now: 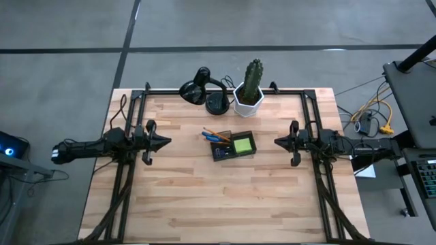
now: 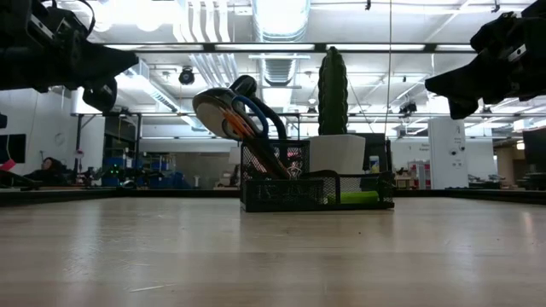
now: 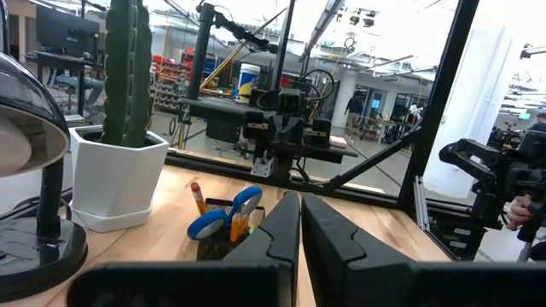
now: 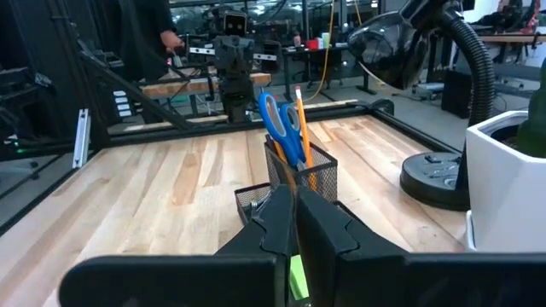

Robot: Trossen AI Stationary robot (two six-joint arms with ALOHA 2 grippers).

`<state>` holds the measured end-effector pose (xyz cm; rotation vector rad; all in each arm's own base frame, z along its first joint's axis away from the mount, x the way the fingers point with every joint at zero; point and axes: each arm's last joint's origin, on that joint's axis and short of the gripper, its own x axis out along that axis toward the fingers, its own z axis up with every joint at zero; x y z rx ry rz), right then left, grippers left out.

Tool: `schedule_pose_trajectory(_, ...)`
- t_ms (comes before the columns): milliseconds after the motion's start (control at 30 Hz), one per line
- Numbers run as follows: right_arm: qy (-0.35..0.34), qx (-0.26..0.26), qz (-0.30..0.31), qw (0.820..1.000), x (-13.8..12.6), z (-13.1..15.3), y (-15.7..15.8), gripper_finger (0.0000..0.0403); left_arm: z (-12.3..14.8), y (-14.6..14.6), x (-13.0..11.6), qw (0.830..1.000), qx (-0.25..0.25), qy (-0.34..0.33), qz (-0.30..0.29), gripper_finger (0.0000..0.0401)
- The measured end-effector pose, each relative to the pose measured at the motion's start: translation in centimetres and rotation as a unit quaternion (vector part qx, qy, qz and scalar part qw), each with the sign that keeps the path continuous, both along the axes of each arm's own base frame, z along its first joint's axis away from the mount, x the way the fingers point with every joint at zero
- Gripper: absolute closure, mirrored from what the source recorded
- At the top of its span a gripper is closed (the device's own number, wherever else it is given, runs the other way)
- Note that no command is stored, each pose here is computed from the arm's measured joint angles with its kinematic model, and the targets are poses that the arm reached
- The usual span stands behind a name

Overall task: Pick and place office supplies into organizer
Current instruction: Return to Home Position

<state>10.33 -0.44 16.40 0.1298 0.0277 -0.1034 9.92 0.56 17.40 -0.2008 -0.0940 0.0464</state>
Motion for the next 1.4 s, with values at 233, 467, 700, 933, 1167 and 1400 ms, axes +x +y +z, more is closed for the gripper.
schedule_pose_trajectory(233, 0.000, -0.002, 0.000, 1.000, 0.00, 0.00, 0.00, 0.0394, 0.00, 0.00, 0.00, 1.000, 0.000, 0.000, 0.000, 0.0401)
schedule_pose_trajectory(467, -0.002, 0.018, 0.000, 1.000, 0.00, 0.00, 0.00, 0.0394, 0.05, 0.00, -0.01, 1.000, 0.000, -0.001, 0.000, 0.0401)
schedule_pose_trajectory(700, -0.002, 0.022, 0.000, 1.000, 0.00, 0.01, 0.01, 0.0394, 0.06, 0.00, -0.01, 1.000, 0.000, -0.001, 0.000, 0.0401)
schedule_pose_trajectory(933, -0.002, 0.021, 0.001, 1.000, 0.00, 0.01, 0.01, 0.0394, 0.07, 0.00, -0.01, 1.000, 0.000, -0.001, 0.000, 0.0401)
schedule_pose_trajectory(1167, -0.002, 0.022, 0.001, 1.000, 0.00, 0.01, 0.01, 0.0394, 0.07, 0.00, -0.01, 1.000, 0.000, -0.001, 0.000, 0.0401)
schedule_pose_trajectory(1400, -0.002, 0.021, 0.001, 1.000, 0.00, 0.01, 0.01, 0.0394, 0.07, 0.00, -0.01, 1.000, 0.000, -0.001, 0.000, 0.0401)
